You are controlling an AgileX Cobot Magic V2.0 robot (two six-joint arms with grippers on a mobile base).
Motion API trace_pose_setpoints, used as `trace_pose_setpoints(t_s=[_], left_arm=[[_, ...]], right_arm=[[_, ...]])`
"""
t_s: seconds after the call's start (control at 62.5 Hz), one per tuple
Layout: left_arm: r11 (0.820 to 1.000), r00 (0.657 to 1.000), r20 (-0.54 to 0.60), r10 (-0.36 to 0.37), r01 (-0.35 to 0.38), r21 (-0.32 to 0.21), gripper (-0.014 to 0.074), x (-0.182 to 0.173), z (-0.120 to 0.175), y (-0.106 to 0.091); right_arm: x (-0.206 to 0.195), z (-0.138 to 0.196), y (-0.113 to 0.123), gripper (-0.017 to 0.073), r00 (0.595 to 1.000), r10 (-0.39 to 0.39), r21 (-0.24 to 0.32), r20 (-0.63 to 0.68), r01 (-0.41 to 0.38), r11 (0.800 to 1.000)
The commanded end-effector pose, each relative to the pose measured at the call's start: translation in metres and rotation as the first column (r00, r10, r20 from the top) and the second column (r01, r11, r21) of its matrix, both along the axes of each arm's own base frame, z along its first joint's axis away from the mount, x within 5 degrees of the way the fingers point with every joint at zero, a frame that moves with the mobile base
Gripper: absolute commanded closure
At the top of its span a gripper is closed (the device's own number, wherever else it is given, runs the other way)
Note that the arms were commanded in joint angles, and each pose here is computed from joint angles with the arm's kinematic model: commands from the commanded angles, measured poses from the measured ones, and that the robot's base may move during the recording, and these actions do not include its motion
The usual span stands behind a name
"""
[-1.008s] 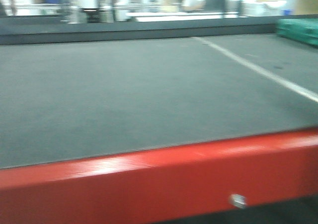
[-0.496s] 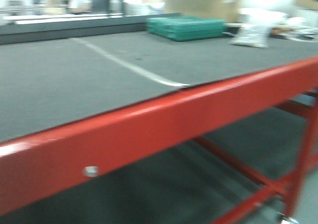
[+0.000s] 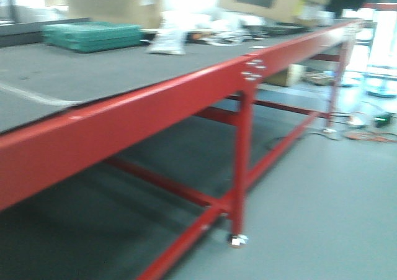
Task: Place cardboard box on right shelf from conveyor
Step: 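Drive the base to the steel shelf holding the box in the right gripper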
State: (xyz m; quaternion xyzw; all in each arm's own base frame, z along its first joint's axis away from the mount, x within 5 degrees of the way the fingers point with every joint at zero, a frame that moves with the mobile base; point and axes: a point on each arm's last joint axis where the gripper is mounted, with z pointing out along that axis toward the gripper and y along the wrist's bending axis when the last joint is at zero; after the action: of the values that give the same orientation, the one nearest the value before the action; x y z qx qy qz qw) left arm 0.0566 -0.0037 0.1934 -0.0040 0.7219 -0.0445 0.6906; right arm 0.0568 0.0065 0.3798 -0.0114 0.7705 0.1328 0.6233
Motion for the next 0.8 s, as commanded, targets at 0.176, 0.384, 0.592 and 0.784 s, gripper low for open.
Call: trace_pose_setpoints(t_s=[0.176,0.384,0.592,0.784], left_arm=[[1.000,0.995,0.098,0.005,-0.004,-0.015,0.0713,-0.0011,0.0092,0.0006],[1.000,0.995,0.098,0.005,-0.004,-0.015,0.0713,-0.0011,0.0092,0.0006],[1.000,0.995,0.098,0.005,-0.004,-0.015,0.0713,-0.0011,0.0092,0.0006],[1.000,0.995,0.098,0.005,-0.004,-0.015,0.0713,-0.0011,0.0092,0.0006]], right_arm=[[-0.0003,0.0164,0.0003,0.0364,0.994,0.009,0.000,0.113,-0.009,1.000],[-0.0003,0.0164,0.0003,0.0364,0.994,0.009,0.000,0.113,-0.009,1.000],[-0.0003,0.0164,0.0003,0.0364,0.994,0.009,0.000,0.113,-0.009,1.000],[-0.0003,0.0164,0.0003,0.0364,0.994,0.009,0.000,0.113,-0.009,1.000]])
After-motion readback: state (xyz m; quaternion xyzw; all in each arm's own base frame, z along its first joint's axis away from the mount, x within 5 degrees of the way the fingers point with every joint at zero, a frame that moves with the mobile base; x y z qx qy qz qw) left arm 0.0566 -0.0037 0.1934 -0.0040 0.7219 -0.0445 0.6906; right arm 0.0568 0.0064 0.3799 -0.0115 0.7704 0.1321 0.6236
